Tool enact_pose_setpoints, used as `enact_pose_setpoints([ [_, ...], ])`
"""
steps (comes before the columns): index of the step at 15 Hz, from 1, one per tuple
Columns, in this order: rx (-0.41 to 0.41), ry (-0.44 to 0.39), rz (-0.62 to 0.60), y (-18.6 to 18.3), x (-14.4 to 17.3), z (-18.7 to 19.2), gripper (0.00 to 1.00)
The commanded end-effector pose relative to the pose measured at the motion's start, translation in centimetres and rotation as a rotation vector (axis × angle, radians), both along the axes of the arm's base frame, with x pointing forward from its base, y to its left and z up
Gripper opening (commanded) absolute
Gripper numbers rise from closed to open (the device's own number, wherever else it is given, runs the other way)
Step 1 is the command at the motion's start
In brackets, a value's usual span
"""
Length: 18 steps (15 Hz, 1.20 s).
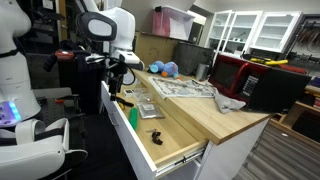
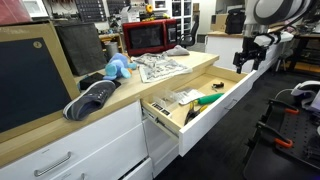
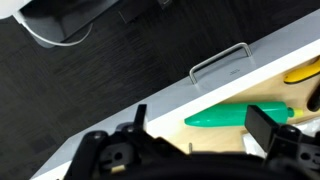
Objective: Close the top drawer
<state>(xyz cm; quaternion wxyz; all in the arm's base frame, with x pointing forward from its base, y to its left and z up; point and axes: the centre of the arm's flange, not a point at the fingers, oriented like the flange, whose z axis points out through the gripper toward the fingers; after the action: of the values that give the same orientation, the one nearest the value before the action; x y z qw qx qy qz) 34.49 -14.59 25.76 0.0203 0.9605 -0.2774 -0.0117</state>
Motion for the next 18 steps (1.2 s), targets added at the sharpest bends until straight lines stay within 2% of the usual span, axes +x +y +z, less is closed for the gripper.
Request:
enact_pose_setpoints([
  [1,-0.016,0.037,-0.068,-2.1,-1.7,-4.0,1.00],
  [2,-0.018,0.054,-0.083,-2.9,-2.2,-4.9,0.99],
  [3,-0.022,0.069,-0.096,-3.7,-2.7,-5.7,0.75],
  [5,-0.030,0.084,-0.111,-5.2,-3.5,-6.9,0.71],
  [9,-0.043,0.075,-0.127,-6.8,-3.8,-8.5,0.40],
  [14,-0.067,0.014,-0.127,-7.4,-1.2,-10.2,0.02],
  [18,-0.094,-0.026,-0.121,-7.7,2.4,-12.1,0.00],
])
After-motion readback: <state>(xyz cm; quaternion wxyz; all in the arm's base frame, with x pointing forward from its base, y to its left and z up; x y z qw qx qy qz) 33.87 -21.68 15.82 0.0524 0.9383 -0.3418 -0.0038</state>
